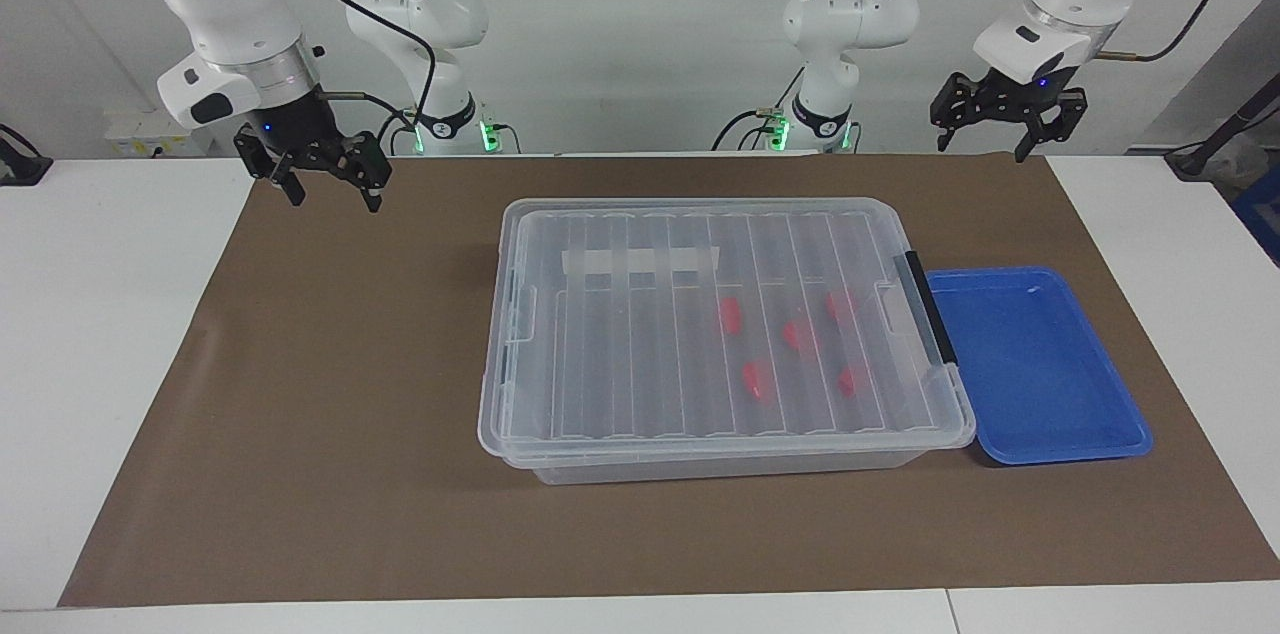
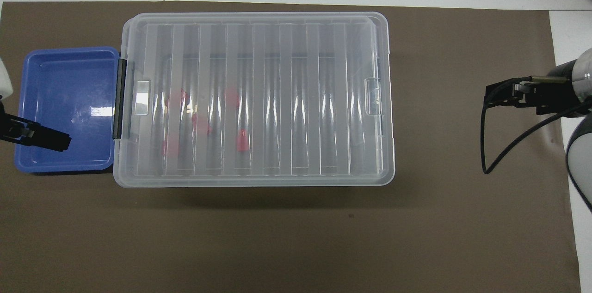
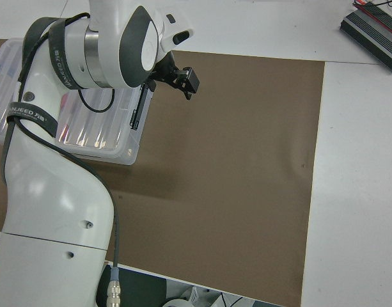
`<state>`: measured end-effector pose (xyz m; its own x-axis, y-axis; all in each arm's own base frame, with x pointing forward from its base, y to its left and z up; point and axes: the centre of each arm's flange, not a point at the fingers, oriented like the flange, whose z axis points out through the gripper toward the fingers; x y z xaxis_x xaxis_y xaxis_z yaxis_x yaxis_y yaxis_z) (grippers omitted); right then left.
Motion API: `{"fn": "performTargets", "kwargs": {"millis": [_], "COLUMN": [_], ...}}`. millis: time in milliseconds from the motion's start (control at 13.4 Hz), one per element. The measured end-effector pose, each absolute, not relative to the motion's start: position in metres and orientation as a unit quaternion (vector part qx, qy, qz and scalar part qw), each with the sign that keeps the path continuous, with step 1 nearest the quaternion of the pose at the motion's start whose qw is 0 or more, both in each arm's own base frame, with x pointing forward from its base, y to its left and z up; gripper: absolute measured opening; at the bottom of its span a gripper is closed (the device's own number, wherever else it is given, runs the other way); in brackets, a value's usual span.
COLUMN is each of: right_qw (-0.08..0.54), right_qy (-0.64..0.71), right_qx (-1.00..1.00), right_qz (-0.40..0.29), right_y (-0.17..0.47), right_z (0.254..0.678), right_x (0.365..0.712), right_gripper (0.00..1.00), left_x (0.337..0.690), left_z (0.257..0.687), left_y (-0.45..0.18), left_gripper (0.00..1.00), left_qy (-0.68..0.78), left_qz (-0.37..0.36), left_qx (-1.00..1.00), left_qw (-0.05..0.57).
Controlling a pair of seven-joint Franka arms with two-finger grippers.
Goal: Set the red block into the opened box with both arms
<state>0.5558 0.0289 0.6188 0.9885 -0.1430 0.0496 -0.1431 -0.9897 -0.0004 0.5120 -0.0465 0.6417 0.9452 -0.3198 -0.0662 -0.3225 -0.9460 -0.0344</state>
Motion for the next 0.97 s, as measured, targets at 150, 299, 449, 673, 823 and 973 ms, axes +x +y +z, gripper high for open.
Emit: {"fn": "performTargets", "kwargs": {"millis": [150, 299, 449, 673, 823, 973], "right_qw": [0.001, 0.002, 0.002, 0.002, 0.002, 0.002], "right_qy": [-0.073, -0.078, -0.090, -0.096, -0.094, -0.092], "right_qx": [0.997, 0.997, 0.996, 0.995, 0.995, 0.996], "right_qz": [0.028, 0.024, 0.018, 0.013, 0.011, 0.011], "right_y": [0.027, 0.022, 0.008, 0.000, 0.002, 0.005], "right_z": [0.624, 0.627, 0.630, 0.644, 0.644, 0.644], "right_x": [0.555, 0.553, 0.551, 0.547, 0.546, 0.546], "right_gripper": [1.00, 1.00, 1.00, 1.00, 1.00, 1.00], "left_x": [0.512, 0.512, 0.512, 0.512, 0.512, 0.512], "left_z": [0.642, 0.642, 0.642, 0.642, 0.642, 0.642], "left_y": [-0.047, -0.047, -0.047, -0.047, -0.047, -0.047], "left_gripper": [1.00, 1.00, 1.00, 1.00, 1.00, 1.00], "left_qy": [0.163, 0.163, 0.163, 0.163, 0.163, 0.163], "left_qz": [0.030, 0.030, 0.030, 0.030, 0.030, 0.030], "left_qx": [-0.986, -0.986, -0.986, -0.986, -0.986, -0.986], "left_qw": [0.022, 0.022, 0.022, 0.022, 0.022, 0.022]}}
